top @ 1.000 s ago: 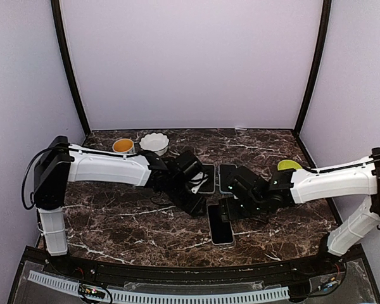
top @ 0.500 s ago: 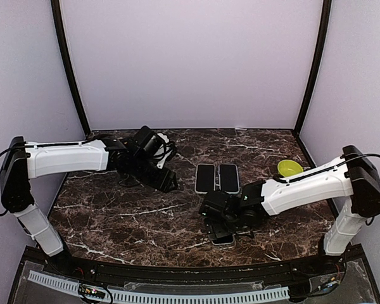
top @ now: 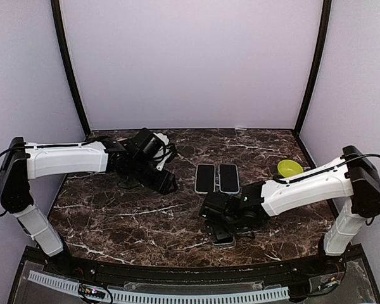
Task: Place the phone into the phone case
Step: Adjust the phone with the phone case, then pick up the phone with the phone case at the center of the board, then press the phone at the top left corner of the phone case, then adjust the phone with the phone case at the center of the board, then pass from the left arm to the right
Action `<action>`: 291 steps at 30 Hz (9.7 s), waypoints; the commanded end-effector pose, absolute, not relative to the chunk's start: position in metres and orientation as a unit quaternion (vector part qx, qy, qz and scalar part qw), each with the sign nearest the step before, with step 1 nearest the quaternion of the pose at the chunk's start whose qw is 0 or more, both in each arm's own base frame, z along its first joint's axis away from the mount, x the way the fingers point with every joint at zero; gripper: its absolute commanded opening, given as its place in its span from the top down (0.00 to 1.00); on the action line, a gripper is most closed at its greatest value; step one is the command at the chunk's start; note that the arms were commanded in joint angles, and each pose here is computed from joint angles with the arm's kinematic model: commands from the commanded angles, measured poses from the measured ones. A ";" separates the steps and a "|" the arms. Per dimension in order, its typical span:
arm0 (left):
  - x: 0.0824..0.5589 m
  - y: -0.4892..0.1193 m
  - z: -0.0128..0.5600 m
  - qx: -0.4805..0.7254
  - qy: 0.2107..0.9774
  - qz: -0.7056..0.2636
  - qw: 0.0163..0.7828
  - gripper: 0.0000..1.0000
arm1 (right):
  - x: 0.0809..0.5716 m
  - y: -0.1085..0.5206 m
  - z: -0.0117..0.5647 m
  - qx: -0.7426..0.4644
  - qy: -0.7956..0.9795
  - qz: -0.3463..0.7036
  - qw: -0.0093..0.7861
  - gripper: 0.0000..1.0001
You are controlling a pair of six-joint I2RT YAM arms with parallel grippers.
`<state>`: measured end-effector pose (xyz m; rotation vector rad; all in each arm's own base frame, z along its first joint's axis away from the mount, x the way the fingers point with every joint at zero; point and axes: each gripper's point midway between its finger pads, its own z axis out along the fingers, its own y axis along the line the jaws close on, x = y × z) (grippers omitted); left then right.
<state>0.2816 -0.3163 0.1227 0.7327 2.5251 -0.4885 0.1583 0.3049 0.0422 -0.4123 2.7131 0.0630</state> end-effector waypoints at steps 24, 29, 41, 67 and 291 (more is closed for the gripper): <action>0.276 -0.320 0.117 0.277 0.915 -0.190 0.224 0.41 | 0.138 0.299 0.027 -0.171 0.971 0.033 0.162 0.17; 0.275 -0.323 0.118 0.276 0.916 -0.195 0.217 0.42 | 0.148 0.308 0.061 -0.192 0.960 0.068 0.194 0.16; 0.203 -0.392 0.081 0.354 0.893 -0.248 0.127 0.55 | 0.156 0.282 0.047 -0.154 0.967 0.136 0.151 0.45; 0.188 -0.419 0.046 0.381 0.884 -0.258 0.081 0.59 | 0.139 0.257 0.012 -0.164 0.979 0.048 0.109 0.89; 0.124 -0.368 0.249 0.480 0.551 -0.522 0.441 1.00 | 0.135 0.372 0.196 -0.504 0.682 0.429 0.313 0.03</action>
